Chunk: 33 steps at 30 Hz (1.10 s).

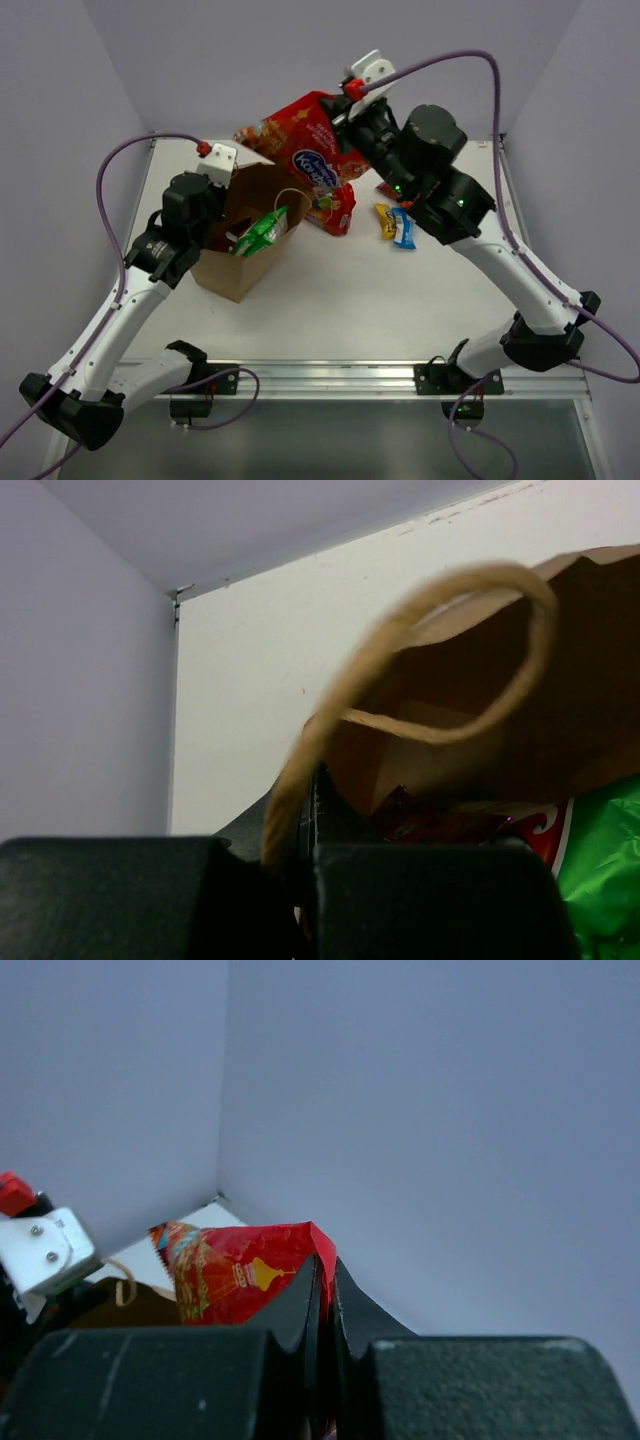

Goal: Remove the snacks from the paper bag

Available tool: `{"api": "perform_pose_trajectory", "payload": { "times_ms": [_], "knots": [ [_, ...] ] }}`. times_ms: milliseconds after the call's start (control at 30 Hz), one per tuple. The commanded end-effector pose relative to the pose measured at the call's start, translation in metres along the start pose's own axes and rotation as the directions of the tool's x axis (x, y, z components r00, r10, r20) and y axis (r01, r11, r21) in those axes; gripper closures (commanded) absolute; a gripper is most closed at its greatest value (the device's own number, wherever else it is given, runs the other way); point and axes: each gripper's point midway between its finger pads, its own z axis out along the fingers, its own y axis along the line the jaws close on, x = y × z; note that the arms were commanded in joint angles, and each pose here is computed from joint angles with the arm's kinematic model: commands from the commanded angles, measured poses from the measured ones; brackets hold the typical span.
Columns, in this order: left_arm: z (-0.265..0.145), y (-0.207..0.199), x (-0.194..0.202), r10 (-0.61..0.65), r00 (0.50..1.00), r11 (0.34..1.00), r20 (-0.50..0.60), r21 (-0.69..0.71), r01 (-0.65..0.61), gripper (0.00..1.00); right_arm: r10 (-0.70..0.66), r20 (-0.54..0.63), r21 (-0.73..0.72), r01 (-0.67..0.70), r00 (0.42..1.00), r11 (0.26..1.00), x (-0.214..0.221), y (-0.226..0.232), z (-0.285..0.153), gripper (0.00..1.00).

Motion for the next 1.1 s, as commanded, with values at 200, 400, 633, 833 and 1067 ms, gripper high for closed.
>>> {"api": "perform_pose_trajectory", "payload": {
  "times_ms": [200, 400, 633, 833, 1067],
  "knots": [
    [0.003, 0.029, -0.022, -0.008, 0.999, 0.990, 0.048, -0.143, 0.015, 1.00, 0.001, 0.311, 0.350, -0.116, 0.950, 0.929, -0.107, -0.115, -0.123, 1.00],
    [0.006, 0.042, -0.023, 0.005, 0.999, 0.976, 0.032, -0.216, 0.002, 1.00, 0.083, 0.116, 0.337, -0.118, 0.990, 0.934, -0.006, -0.096, -0.141, 1.00],
    [0.002, 0.050, -0.038, 0.004, 0.995, 0.972, 0.095, -0.233, 0.018, 1.00, 0.419, -0.218, -0.015, -0.432, 0.881, 0.902, 0.136, 0.027, -0.139, 1.00],
    [-0.001, 0.050, -0.049, 0.026, 0.992, 0.976, 0.127, -0.217, 0.002, 1.00, 0.540, -0.407, -0.160, -0.640, 0.737, 0.752, 0.185, 0.109, -0.153, 1.00],
    [-0.004, 0.046, -0.053, 0.076, 0.983, 0.982, 0.164, -0.183, -0.046, 1.00, 0.593, -0.497, 0.104, -0.634, 0.634, 0.766, 0.276, 0.108, -0.130, 1.00]
  ]
}}
